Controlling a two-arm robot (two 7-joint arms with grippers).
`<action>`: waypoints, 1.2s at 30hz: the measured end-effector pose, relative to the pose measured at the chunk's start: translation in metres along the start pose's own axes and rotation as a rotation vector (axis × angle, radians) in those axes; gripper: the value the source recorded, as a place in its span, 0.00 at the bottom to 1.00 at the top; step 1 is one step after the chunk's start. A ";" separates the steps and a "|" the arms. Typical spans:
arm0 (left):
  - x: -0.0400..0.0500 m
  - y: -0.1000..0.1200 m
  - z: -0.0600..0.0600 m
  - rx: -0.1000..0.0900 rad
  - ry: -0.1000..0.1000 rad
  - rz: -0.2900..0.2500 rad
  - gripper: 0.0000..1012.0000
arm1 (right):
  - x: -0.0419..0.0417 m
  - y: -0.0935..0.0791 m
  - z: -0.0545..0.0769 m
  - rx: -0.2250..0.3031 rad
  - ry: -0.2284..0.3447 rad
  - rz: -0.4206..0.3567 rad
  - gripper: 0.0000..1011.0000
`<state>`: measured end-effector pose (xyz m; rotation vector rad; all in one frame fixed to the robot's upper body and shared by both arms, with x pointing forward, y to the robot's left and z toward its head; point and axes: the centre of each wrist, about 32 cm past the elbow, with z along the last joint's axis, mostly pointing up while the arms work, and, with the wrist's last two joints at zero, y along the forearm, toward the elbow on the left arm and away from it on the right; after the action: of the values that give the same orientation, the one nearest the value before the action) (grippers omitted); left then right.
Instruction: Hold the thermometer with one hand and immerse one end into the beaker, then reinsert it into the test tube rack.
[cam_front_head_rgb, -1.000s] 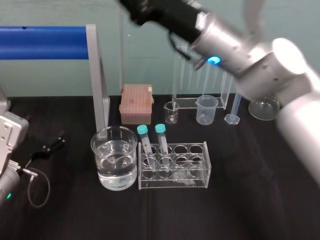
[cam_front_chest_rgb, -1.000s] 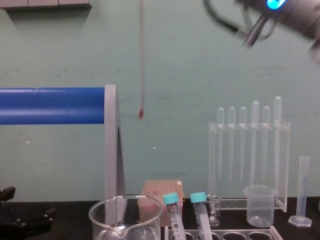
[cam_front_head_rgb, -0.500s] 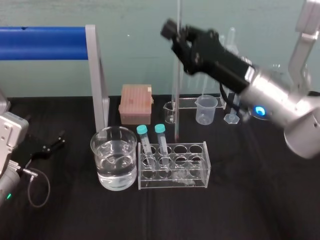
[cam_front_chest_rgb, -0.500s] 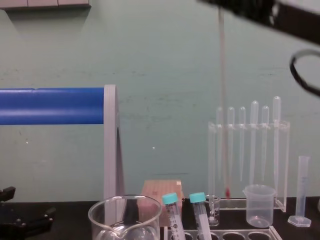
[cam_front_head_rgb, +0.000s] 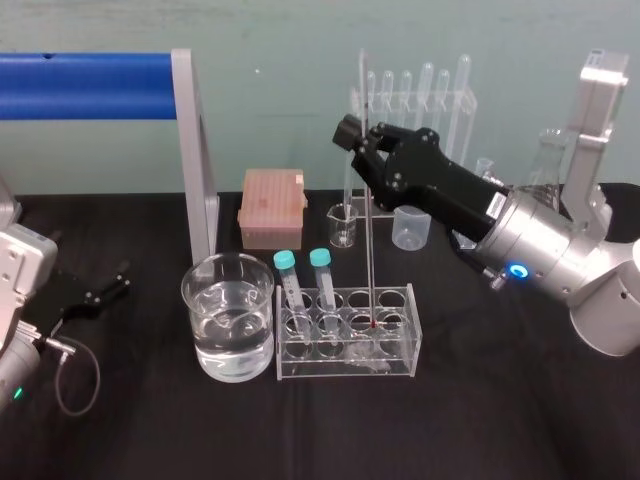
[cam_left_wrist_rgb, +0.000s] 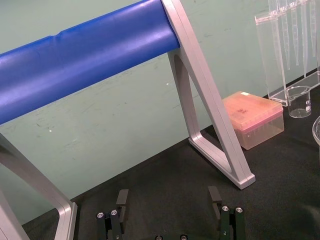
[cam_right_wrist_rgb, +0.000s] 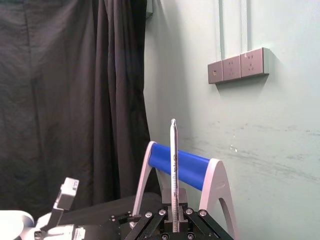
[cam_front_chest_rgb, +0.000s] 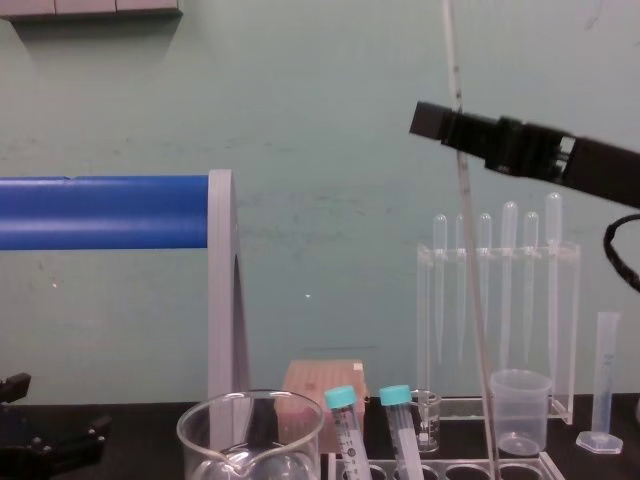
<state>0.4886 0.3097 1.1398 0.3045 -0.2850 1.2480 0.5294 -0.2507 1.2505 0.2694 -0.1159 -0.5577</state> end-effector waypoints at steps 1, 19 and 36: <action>0.0000 0.000 0.000 0.000 0.000 0.000 1.00 | 0.0015 0.001 -0.003 -0.004 -0.001 -0.001 0.06; 0.0000 0.000 0.000 0.000 0.000 0.000 1.00 | 0.0150 0.014 -0.037 -0.104 -0.003 0.007 0.06; 0.0000 0.000 0.000 0.000 0.000 0.000 1.00 | 0.0196 0.019 -0.056 -0.191 -0.006 0.027 0.05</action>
<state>0.4886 0.3097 1.1398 0.3045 -0.2850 1.2479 0.5658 -0.2332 1.2029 0.0804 -0.0709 -0.5391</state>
